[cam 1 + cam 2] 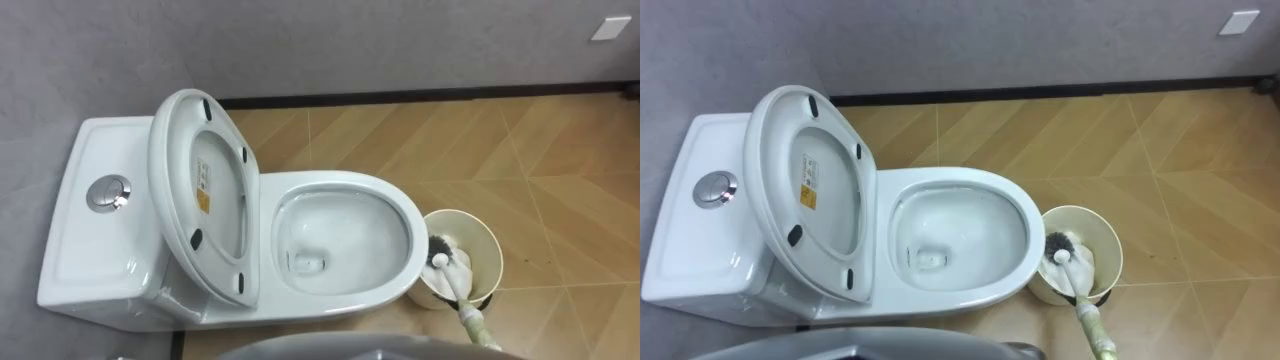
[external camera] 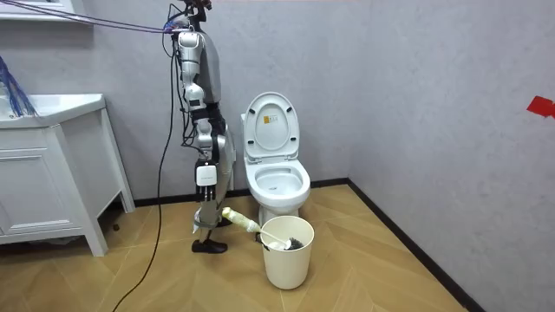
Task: Brush toilet
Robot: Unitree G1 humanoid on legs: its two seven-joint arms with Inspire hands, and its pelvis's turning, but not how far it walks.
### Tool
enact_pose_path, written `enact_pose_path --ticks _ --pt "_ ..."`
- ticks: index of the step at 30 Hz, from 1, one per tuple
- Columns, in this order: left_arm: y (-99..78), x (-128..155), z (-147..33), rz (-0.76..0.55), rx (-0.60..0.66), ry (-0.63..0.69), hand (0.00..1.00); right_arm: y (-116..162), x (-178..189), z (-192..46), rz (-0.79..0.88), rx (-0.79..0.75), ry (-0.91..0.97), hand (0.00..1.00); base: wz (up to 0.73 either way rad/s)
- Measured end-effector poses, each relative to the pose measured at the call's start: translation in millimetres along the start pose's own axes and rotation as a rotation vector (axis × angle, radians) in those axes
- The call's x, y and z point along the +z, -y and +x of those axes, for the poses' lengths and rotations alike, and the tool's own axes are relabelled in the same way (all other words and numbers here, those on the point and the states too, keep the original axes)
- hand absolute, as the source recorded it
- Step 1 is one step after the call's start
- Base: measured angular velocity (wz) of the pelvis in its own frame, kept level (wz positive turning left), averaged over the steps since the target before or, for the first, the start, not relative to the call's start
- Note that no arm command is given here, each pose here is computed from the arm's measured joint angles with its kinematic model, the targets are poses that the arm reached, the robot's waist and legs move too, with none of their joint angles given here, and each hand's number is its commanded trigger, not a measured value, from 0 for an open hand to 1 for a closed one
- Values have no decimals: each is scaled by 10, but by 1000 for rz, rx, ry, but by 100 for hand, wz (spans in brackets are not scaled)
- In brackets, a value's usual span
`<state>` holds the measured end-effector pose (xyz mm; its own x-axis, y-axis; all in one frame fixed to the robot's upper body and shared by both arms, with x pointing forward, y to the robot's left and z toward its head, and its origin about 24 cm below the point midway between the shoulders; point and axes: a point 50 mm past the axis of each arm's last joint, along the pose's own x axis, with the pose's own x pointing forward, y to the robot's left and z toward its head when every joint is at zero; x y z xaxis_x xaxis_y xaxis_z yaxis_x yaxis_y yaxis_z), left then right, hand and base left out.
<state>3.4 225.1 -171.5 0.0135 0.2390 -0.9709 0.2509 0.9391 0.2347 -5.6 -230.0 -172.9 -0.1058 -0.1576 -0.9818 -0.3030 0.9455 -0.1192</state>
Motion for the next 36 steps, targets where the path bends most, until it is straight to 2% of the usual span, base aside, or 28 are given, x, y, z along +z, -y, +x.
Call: enact_pose_path --ticks 8,11,22,25,28,31,36 --pt "-8 -4 0 -1 5 -6 0 11 6 -1 9 -15 4 0 0" --pt "-12 -3 0 1 15 -6 0 11 6 0 81 -21 10 0 0" --pt "-46 -89 -8 -35 68 -13 0 -75 -270 16 679 -29 -50 0 0" --pt "-121 -113 -12 -98 112 -6 0 -78 -404 13 986 -49 -85 0 0" --pt "-188 -126 -15 -138 145 -3 0 -2 -362 7 1239 -68 -59 0 0" --pt "-247 -124 -26 -163 177 19 0 107 -284 -6 1364 -90 -11 0 0" --pt "-276 -193 -33 -175 191 10 0 330 -62 -56 1383 -131 97 0 -1"
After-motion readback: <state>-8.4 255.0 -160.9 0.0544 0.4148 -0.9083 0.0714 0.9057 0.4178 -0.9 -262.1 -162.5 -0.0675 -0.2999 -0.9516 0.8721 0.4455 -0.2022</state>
